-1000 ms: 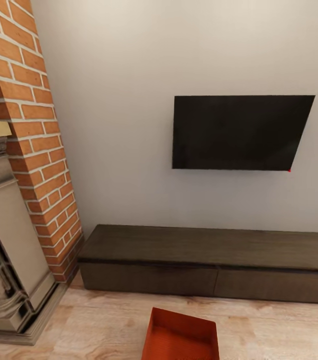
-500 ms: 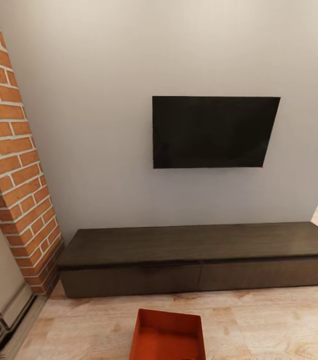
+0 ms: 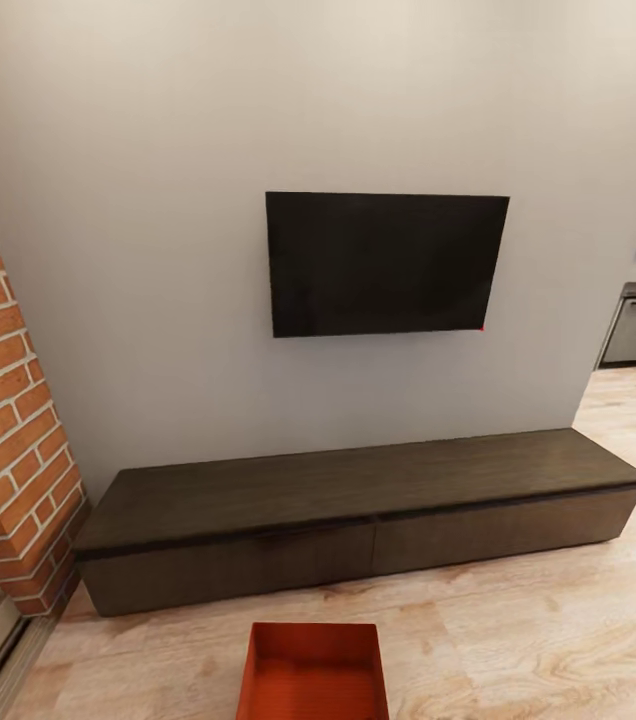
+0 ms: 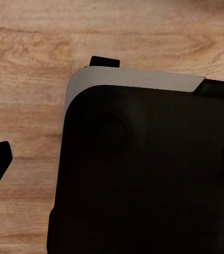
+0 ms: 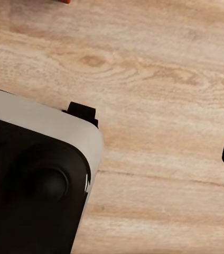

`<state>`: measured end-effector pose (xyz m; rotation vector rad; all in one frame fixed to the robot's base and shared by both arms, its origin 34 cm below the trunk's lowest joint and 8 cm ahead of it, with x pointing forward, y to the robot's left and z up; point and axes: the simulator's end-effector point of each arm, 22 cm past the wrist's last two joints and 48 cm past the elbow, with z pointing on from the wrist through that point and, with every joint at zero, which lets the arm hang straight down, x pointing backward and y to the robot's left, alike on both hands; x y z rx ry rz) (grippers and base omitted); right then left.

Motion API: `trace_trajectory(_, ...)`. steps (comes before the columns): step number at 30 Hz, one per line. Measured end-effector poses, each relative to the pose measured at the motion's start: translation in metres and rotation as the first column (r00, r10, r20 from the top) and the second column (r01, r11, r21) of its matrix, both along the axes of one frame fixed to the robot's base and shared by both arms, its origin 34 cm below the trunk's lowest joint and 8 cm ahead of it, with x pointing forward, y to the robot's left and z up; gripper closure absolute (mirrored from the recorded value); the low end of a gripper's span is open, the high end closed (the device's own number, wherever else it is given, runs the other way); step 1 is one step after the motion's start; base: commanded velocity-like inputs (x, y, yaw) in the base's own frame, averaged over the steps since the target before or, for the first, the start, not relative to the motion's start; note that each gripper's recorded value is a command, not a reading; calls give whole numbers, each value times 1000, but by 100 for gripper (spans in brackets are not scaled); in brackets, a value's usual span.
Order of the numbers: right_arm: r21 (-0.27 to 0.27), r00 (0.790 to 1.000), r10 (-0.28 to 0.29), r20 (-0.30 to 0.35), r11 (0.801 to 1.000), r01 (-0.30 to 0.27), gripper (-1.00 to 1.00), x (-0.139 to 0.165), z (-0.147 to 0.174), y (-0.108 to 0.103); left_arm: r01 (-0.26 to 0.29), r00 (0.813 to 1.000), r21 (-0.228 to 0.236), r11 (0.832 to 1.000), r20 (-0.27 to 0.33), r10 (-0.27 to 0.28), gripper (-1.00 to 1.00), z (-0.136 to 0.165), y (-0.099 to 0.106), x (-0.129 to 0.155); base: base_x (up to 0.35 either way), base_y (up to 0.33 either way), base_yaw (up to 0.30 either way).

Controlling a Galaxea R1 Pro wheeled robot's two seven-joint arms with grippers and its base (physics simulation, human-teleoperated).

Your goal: Move the two storage containers from the living room to the garage. In the garage, place one container on the floor and stack the other container on top of it (either order is fine).

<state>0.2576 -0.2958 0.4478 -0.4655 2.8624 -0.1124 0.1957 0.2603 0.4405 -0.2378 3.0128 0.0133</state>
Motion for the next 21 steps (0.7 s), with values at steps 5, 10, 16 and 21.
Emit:
trace_trajectory(5, 0, 1000, 0, 0, 1000, 0, -100, 0, 0, 0, 0, 1000, 0, 1000, 0, 0, -100, 0, 0, 0, 0, 0, -14)
trace_trajectory(10, 0, 1000, 0, 0, 1000, 0, -100, 0, 0, 0, 0, 1000, 0, 1000, 0, 0, -100, 0, 0, 0, 0, 6, -1)
trace_trajectory(16, 0, 1000, 0, 0, 1000, 0, -100, 0, 0, 0, 0, 1000, 0, 1000, 0, 0, -100, 0, 0, 0, 0, 196, 0)
trace_trajectory(21, 0, 1000, 0, 0, 1000, 0, -100, 0, 0, 0, 0, 1000, 0, 1000, 0, 0, -100, 0, 0, 0, 0, 49, 0)
